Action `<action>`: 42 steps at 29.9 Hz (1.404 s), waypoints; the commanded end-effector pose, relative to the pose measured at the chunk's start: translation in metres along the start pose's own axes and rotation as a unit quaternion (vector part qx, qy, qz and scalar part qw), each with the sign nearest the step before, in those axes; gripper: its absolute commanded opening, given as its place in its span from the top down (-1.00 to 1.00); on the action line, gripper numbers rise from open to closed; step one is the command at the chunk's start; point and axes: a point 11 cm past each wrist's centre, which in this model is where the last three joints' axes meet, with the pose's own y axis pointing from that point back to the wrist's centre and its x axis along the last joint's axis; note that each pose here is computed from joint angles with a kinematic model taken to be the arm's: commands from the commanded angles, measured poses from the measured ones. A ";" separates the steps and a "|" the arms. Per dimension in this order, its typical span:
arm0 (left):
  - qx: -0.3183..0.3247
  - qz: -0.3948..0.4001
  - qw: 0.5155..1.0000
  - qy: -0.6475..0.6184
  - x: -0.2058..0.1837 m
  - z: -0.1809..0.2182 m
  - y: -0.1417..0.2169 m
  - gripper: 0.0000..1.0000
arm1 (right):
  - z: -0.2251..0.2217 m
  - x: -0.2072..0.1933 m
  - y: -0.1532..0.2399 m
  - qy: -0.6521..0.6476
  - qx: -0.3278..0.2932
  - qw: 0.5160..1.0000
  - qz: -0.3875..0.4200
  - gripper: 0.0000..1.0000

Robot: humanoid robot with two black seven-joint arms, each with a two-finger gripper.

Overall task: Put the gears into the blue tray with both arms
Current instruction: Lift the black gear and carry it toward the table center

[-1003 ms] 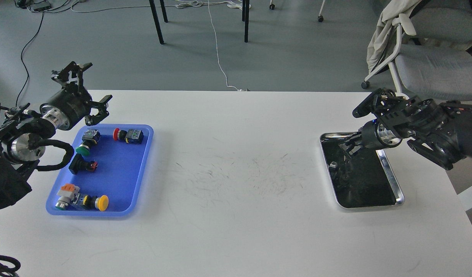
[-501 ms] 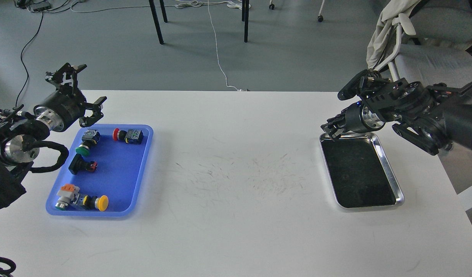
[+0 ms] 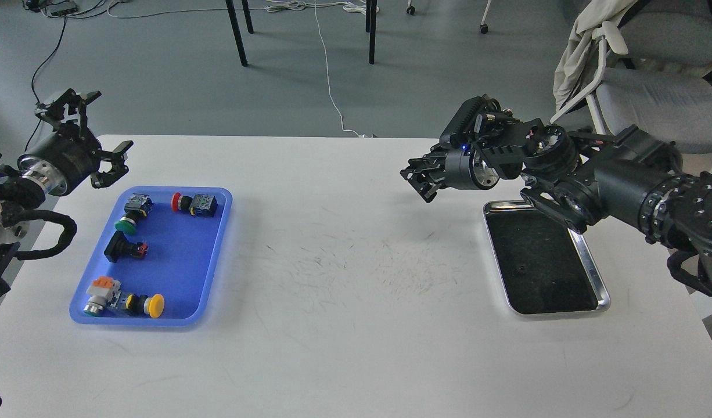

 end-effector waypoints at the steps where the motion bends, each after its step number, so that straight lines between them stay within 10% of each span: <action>1: -0.004 0.007 1.000 -0.005 0.006 0.006 0.004 -1.00 | -0.020 0.014 -0.014 0.019 0.021 0.999 0.032 0.98; 42: -0.013 0.023 0.999 -0.018 0.023 0.024 0.016 -1.00 | -0.114 -0.020 -0.030 0.051 0.147 0.981 0.116 0.98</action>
